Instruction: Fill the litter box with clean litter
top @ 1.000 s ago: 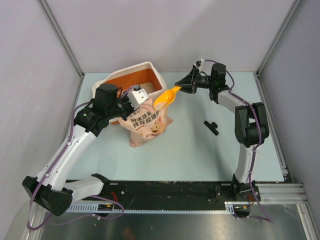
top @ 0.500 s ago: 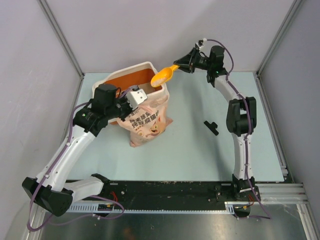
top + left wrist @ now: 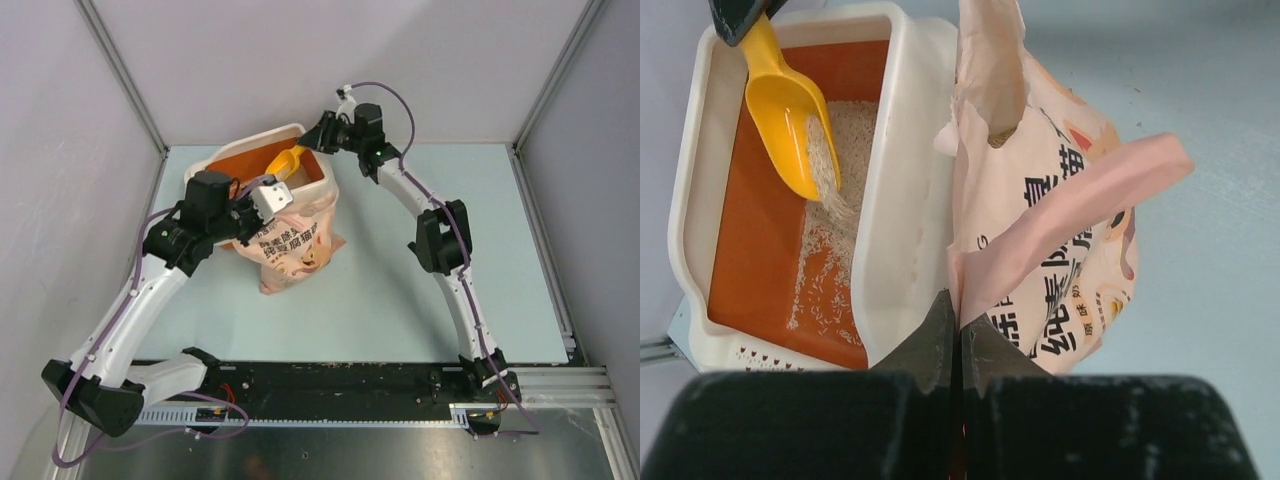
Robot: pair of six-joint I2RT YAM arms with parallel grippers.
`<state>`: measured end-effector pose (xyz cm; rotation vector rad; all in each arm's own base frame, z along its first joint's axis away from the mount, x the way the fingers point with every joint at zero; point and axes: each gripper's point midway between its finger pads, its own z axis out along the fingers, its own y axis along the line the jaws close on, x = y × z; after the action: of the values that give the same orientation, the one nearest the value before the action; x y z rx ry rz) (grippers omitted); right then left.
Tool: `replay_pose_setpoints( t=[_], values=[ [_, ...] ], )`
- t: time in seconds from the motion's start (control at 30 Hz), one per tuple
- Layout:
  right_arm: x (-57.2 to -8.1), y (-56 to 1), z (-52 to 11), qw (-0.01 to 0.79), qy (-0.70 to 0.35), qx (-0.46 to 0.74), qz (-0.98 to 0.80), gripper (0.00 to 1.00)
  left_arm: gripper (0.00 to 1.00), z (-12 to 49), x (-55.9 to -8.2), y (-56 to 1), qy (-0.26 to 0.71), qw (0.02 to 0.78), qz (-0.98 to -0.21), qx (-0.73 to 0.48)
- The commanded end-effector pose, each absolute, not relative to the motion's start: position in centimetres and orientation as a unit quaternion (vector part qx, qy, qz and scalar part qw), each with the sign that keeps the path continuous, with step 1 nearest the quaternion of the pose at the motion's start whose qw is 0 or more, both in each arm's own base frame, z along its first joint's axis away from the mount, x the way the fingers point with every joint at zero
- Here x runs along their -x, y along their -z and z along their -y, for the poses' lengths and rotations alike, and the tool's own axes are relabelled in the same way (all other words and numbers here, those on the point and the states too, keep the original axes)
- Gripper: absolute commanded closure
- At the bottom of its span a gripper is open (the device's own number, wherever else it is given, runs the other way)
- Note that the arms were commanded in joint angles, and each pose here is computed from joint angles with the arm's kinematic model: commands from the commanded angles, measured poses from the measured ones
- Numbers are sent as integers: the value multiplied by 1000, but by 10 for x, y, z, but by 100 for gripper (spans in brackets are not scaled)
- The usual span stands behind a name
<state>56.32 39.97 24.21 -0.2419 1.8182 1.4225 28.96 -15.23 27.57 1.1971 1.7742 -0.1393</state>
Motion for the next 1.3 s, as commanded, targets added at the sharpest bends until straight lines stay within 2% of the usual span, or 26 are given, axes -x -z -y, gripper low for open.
replay_pose_setpoints(
  t=[0.0, 0.13, 0.23, 0.37, 0.4, 0.5, 0.67, 0.77, 1.27],
  values=[
    [-572, -334, -381, 620, -407, 216, -635, 100, 100, 148, -274, -296, 65, 507, -707, -489],
    [-555, -350, -393, 685, -314, 300, -585, 100, 100, 154, -266, -291, 86, 504, -700, -498],
    [-544, -365, -397, 715, -263, 316, -566, 100, 100, 158, -261, -286, 98, 502, -691, -511],
    [-529, -396, -380, 726, -249, 308, -562, 100, 100, 161, -261, -275, 105, 491, -688, -524],
    [-520, -424, -365, 733, -255, 307, -550, 100, 100, 161, -262, -275, 104, 492, -687, -525],
    [-491, -441, -338, 671, -335, 336, -570, 100, 100, 163, -267, -283, 99, 503, -680, -524],
    [-436, -423, -305, 515, -432, 369, -641, 100, 100, 171, -275, -304, 115, 522, -681, -501],
    [-411, -407, -296, 456, -458, 377, -663, 100, 100, 175, -280, -314, 128, 531, -686, -480],
    [-379, -354, -309, 379, -466, 401, -691, 100, 100, 174, -290, -323, 124, 544, -695, -453]
  ],
)
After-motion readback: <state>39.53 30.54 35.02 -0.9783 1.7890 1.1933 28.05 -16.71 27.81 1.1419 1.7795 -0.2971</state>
